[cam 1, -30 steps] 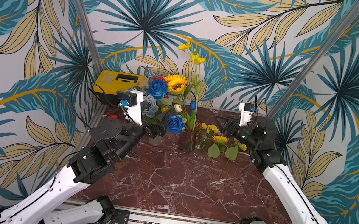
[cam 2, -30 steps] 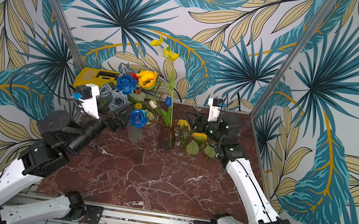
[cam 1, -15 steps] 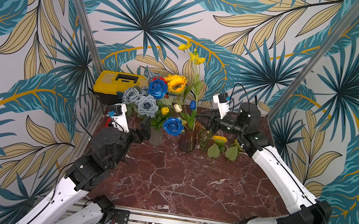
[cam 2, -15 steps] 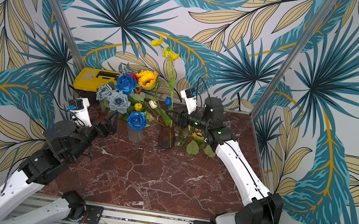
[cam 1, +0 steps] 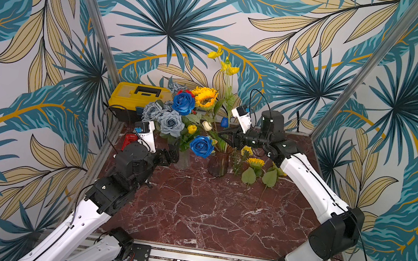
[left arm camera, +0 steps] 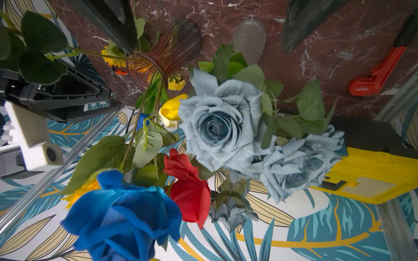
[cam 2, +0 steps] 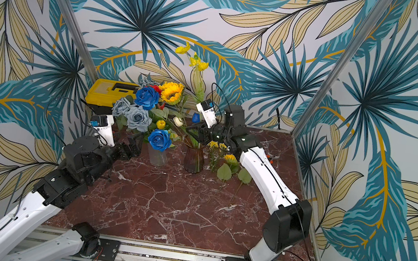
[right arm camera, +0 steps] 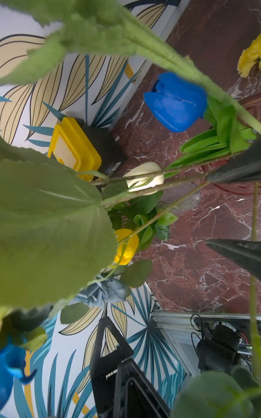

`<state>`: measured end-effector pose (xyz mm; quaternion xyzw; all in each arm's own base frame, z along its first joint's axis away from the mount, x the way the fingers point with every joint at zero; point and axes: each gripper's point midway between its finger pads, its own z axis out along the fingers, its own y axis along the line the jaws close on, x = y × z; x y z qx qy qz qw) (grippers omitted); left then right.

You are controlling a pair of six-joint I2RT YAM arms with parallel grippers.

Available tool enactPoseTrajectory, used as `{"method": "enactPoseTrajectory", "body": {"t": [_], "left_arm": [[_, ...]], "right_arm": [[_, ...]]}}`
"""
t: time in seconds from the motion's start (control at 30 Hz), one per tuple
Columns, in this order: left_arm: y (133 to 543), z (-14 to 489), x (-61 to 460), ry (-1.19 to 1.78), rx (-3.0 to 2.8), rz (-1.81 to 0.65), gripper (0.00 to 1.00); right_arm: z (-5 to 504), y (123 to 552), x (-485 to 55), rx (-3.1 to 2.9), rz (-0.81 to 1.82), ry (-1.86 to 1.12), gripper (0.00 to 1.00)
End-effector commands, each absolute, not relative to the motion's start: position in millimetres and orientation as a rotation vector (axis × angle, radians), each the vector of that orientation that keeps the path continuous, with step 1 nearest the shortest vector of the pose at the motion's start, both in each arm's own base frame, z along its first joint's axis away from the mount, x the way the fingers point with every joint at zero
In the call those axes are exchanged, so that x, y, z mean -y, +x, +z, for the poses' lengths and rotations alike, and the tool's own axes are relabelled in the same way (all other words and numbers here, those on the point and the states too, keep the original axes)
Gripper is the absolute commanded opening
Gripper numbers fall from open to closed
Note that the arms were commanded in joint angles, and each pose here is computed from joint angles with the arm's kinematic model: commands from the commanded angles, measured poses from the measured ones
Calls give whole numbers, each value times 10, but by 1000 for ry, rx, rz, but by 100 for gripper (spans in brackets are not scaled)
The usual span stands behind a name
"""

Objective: Pick out yellow flowers from the vase
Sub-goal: Pick up the flower from the vase.

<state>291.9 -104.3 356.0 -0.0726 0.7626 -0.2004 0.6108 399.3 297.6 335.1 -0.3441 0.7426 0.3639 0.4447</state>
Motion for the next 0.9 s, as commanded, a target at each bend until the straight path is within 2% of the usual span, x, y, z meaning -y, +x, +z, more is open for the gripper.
{"method": "enactPoseTrajectory", "body": {"t": [0.0,0.4,0.5,0.87], "left_arm": [[2935,3502,1039,-177,-1772,-488,99],[3024,3408,983,-214,-1800,-493,100],[3027,3383,968,-219,-1805,-494,99],[3013,3368,924,-237,-1801,-508,99]], "right_arm": [[3317,4031,-3026,-1849,887,-886,40],[3201,4135,-3265,-1872,920,-914,39],[3178,4157,-3282,-1883,922,-909,26],[3297,4150,-3241,-1857,898,-870,9]]}}
